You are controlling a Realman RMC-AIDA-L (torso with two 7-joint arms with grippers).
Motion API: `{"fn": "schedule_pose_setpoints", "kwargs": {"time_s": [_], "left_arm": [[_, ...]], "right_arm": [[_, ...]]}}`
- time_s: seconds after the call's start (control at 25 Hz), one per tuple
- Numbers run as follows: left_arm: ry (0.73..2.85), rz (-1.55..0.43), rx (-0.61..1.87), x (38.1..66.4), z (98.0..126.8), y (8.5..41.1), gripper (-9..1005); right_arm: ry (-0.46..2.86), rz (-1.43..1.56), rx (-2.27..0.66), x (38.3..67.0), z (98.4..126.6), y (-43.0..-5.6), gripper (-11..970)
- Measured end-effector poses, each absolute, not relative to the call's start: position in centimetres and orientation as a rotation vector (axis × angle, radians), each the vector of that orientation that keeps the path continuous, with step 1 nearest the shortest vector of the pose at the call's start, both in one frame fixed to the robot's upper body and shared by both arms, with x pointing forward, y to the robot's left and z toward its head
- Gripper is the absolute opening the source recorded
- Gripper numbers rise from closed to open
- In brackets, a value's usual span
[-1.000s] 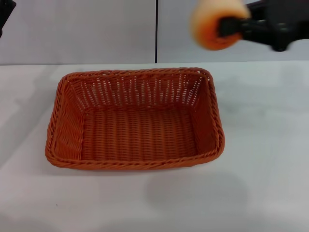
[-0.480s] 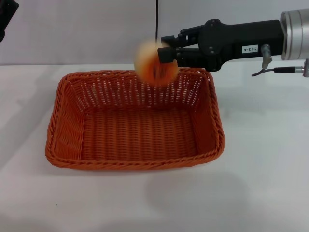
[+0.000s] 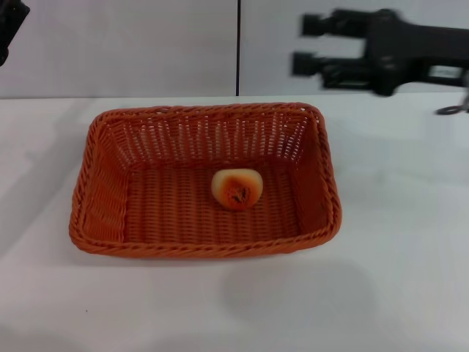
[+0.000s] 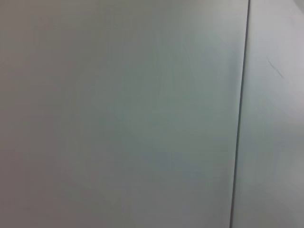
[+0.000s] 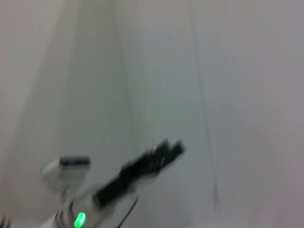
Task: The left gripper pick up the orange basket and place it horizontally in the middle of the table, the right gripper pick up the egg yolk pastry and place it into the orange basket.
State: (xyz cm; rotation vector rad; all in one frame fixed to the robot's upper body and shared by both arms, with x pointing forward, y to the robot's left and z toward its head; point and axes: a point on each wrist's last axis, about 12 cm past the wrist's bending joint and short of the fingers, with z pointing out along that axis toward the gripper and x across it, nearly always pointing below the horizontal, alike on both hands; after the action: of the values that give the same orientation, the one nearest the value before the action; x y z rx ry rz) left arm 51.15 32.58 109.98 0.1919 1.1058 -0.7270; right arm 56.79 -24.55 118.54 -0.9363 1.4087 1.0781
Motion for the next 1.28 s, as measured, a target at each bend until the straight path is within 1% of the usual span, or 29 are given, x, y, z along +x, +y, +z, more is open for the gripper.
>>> {"fn": "schedule_pose_setpoints", "kwargs": {"time_s": [0.04, 0.08, 0.16, 0.2, 0.24, 0.28, 0.36, 0.4, 0.44, 0.52, 0.56, 0.6, 0.64, 0.68, 0.72, 0.8, 0.84, 0.92, 0.96, 1.04, 1.12, 1.28], "left_arm": [[1.106, -0.727, 0.192, 51.2, 110.0, 32.6, 708], [1.106, -0.727, 0.192, 51.2, 110.0, 32.6, 708], [1.104, -0.727, 0.189, 50.9, 109.9, 32.7, 708], [1.104, -0.727, 0.189, 50.9, 109.9, 32.7, 708], [1.104, -0.727, 0.189, 50.9, 109.9, 32.7, 708], [1.104, -0.72, 0.18, 50.7, 109.8, 32.9, 708], [1.1, -0.702, 0.164, 50.4, 109.8, 33.3, 708], [1.094, -0.686, 0.15, 50.3, 109.8, 33.6, 708], [1.094, -0.686, 0.15, 50.3, 109.8, 33.6, 708], [1.09, -0.672, 0.14, 50.2, 109.8, 33.8, 708], [1.075, -0.616, 0.115, 50.0, 109.7, 34.4, 708], [1.075, -0.616, 0.115, 50.0, 109.7, 34.4, 708], [1.055, -0.544, 0.095, 49.6, 109.5, 34.8, 708], [1.055, -0.544, 0.095, 49.6, 109.5, 34.8, 708], [1.055, -0.544, 0.095, 49.6, 109.5, 34.8, 708], [1.032, -0.412, 0.059, 48.8, 108.8, 35.1, 708], [1.031, -0.379, 0.052, 48.6, 108.6, 35.2, 708], [1.031, -0.379, 0.052, 48.6, 108.6, 35.2, 708], [1.022, -0.302, 0.039, 48.2, 108.2, 35.2, 708], [1.01, -0.222, 0.013, 47.6, 107.7, 35.1, 708], [1.003, -0.182, 0.002, 47.3, 107.5, 35.1, 708], [1.003, -0.167, -0.011, 47.1, 107.4, 35.2, 707]], "right_arm": [[1.376, 1.051, -0.9, 56.4, 118.4, -25.4, 627], [1.376, 1.051, -0.9, 56.4, 118.4, -25.4, 644], [1.311, 0.969, -0.797, 55.3, 117.5, -27.8, 677], [1.264, 0.892, -0.694, 54.4, 116.5, -29.9, 693], [1.264, 0.892, -0.694, 54.4, 116.5, -29.9, 710], [1.244, 0.855, -0.636, 53.9, 115.9, -30.9, 726], [1.2, 0.737, -0.505, 52.8, 114.5, -33.2, 726], [1.167, 0.627, -0.394, 51.8, 113.2, -35.0, 726], [1.167, 0.627, -0.394, 51.8, 113.2, -35.0, 726], [1.142, 0.507, -0.288, 50.7, 112.0, -36.6, 726], [1.135, 0.457, -0.251, 50.3, 111.5, -37.1, 726], [1.125, 0.359, -0.144, 49.4, 110.4, -38.2, 726], [1.125, 0.359, -0.144, 49.4, 110.4, -38.2, 726], [1.113, 0.272, -0.062, 48.6, 109.6, -38.9, 726], [1.113, 0.272, -0.062, 48.6, 109.6, -38.9, 726], [1.101, 0.185, 0.021, 48.0, 108.7, -39.4, 726], [1.098, 0.17, 0.036, 47.8, 108.6, -39.5, 726], [1.095, 0.156, 0.051, 47.8, 108.5, -39.6, 726], [1.093, 0.145, 0.066, 47.7, 108.4, -39.7, 726], [1.087, 0.136, 0.085, 47.7, 108.3, -39.7, 726], [1.082, 0.132, 0.098, 47.7, 108.3, -39.8, 726], [1.078, 0.129, 0.105, 47.7, 108.3, -39.8, 726]]}}
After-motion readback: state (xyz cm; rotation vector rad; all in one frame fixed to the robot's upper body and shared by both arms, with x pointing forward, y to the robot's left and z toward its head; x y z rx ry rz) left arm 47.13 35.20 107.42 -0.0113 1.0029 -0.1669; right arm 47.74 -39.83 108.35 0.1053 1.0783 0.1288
